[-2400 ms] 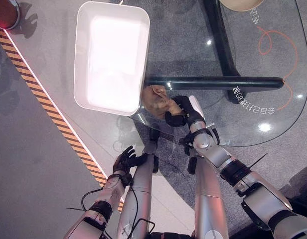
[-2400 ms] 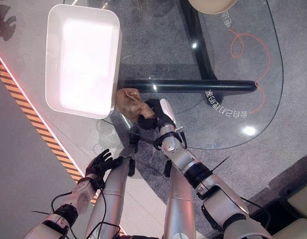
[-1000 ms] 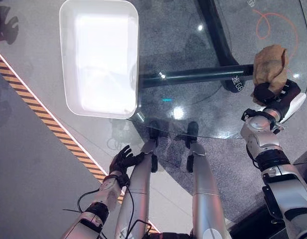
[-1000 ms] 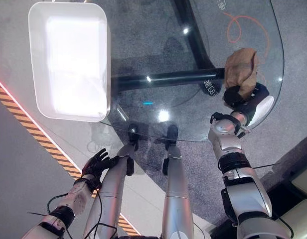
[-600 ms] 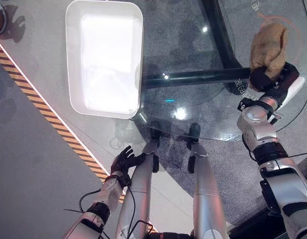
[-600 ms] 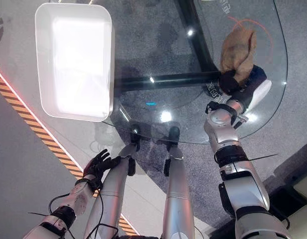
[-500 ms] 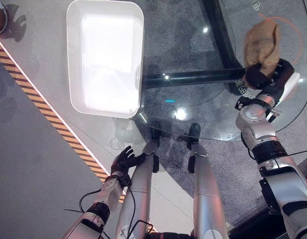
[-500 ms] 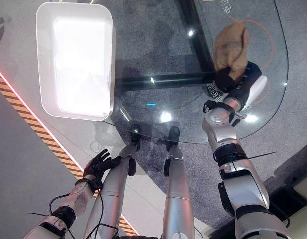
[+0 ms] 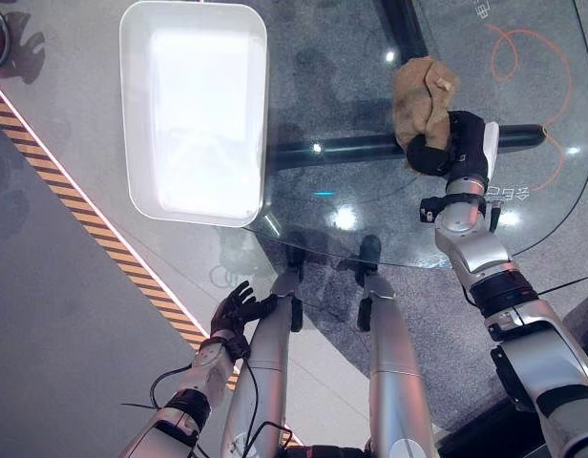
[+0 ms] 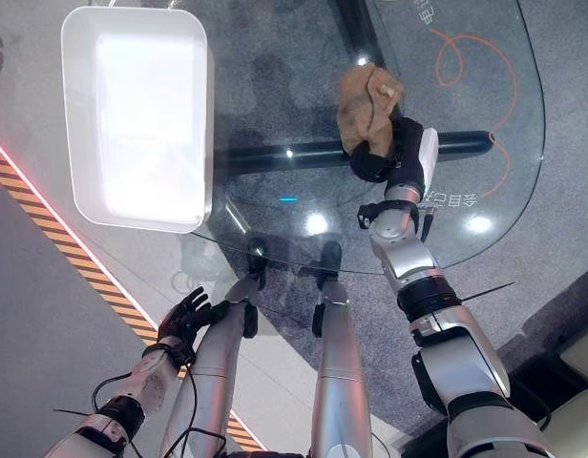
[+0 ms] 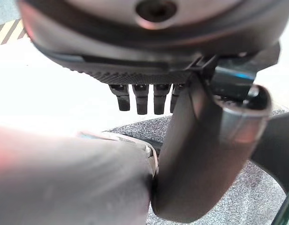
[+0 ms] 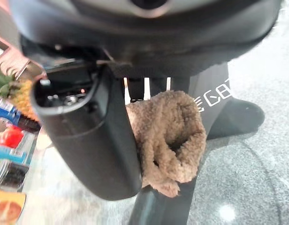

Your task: Wipe the table with a cloth and put it in the basket.

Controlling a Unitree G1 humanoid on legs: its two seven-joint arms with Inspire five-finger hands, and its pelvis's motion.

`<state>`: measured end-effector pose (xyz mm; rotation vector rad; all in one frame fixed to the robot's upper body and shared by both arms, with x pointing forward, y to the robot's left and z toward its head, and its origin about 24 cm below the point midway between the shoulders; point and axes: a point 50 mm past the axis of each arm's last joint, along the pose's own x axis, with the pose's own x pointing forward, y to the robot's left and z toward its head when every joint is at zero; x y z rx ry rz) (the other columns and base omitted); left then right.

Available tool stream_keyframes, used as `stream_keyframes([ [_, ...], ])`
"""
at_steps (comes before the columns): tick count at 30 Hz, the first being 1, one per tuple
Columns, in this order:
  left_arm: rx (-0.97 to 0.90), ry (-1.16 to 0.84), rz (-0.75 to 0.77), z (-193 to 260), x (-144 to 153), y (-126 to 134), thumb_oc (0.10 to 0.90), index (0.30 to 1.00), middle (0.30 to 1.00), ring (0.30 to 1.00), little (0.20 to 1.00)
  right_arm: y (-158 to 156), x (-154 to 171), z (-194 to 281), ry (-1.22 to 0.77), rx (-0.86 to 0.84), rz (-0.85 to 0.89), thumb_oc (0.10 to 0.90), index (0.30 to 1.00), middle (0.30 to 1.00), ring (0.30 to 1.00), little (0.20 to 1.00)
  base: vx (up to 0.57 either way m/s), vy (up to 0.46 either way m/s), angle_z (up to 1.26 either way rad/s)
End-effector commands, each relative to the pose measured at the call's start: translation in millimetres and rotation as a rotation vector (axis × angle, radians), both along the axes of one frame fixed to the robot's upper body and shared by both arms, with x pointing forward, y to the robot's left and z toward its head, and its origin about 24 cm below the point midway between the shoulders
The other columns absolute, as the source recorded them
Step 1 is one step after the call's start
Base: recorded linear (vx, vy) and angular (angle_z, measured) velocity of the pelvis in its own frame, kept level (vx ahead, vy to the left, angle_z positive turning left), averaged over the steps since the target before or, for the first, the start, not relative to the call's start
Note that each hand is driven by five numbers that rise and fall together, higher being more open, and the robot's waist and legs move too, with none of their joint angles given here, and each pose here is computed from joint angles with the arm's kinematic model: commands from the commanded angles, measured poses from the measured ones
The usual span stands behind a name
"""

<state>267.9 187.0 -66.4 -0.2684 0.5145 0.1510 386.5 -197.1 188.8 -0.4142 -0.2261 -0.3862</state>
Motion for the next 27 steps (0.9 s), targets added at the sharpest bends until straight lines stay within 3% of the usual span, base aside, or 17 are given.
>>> stream_keyframes([
  [1,-0.023,0.195,-0.028,-46,-61,-16,0.800,0.900,0.900,0.900,0.900,52,-10,-4,0.008,-0.149,0.295,0.100,0.300,0.300,0.300,0.200,0.07,-0.007,0.00],
  [12,-0.003,0.161,-0.048,-41,-59,-13,0.800,0.900,0.900,0.900,0.900,103,-34,-32,0.095,-0.196,0.711,0.100,0.300,0.300,0.300,0.200,0.02,-0.010,0.04],
  [19,0.000,0.127,-0.056,-34,-52,-17,0.800,0.900,0.900,0.900,0.900,115,-44,-44,0.112,-0.193,0.812,0.100,0.300,0.300,0.300,0.200,0.01,-0.007,0.05],
  [27,-0.004,0.103,-0.046,-31,-50,-17,0.800,0.900,0.900,0.900,0.900,112,-45,-49,0.121,-0.181,0.811,0.100,0.300,0.300,0.300,0.200,0.00,-0.001,0.01],
])
